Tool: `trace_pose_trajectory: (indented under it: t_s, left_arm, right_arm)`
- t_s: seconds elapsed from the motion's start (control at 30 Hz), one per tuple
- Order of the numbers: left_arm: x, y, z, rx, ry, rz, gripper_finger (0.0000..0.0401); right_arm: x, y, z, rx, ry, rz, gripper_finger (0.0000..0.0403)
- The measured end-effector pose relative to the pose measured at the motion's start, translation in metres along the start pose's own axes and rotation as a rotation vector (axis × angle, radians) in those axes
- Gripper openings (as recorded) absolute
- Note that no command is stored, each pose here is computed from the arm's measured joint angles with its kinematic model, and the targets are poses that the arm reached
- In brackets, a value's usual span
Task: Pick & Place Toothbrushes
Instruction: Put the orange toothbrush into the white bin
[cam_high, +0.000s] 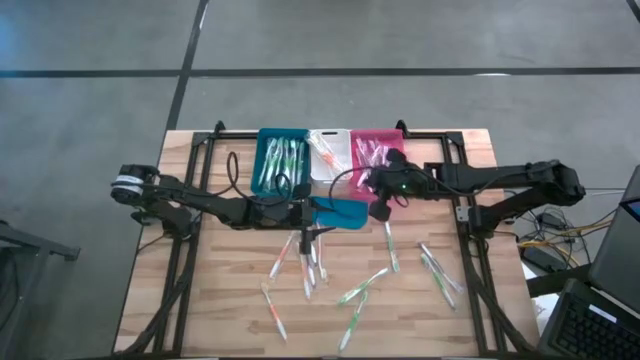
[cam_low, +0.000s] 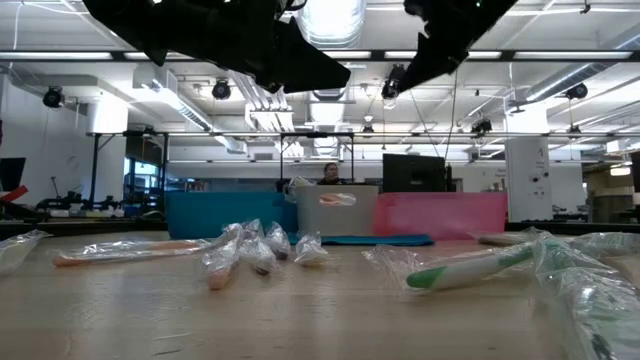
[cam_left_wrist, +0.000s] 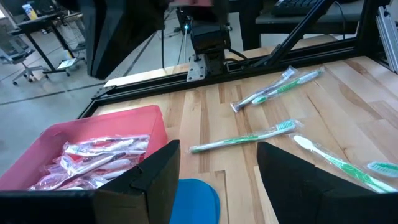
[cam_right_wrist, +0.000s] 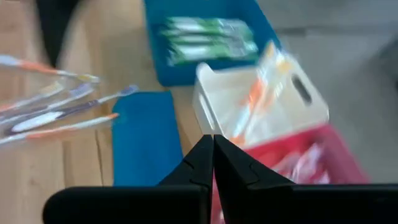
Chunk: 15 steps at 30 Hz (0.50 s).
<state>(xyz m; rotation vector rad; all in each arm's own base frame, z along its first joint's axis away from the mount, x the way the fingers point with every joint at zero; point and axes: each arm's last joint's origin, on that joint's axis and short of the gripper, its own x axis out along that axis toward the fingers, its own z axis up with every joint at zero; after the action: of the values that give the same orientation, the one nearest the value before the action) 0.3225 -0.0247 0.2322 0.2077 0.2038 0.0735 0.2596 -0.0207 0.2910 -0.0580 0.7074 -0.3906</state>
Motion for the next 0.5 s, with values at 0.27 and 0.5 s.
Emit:
trace_pose_trajectory:
  t_s: [0.27, 0.5]
  left_arm:
    - [0.000, 0.000, 0.000, 0.000, 0.000, 0.000, 0.0218]
    - [0.000, 0.000, 0.000, 0.001, 0.001, 0.000, 0.0218]
  right_arm:
    - [-0.012, 0.023, 0.004, -0.353, -0.089, 0.060, 0.0008]
    - [-0.023, 0.026, 0.002, -0.607, -0.089, 0.002, 0.0008]
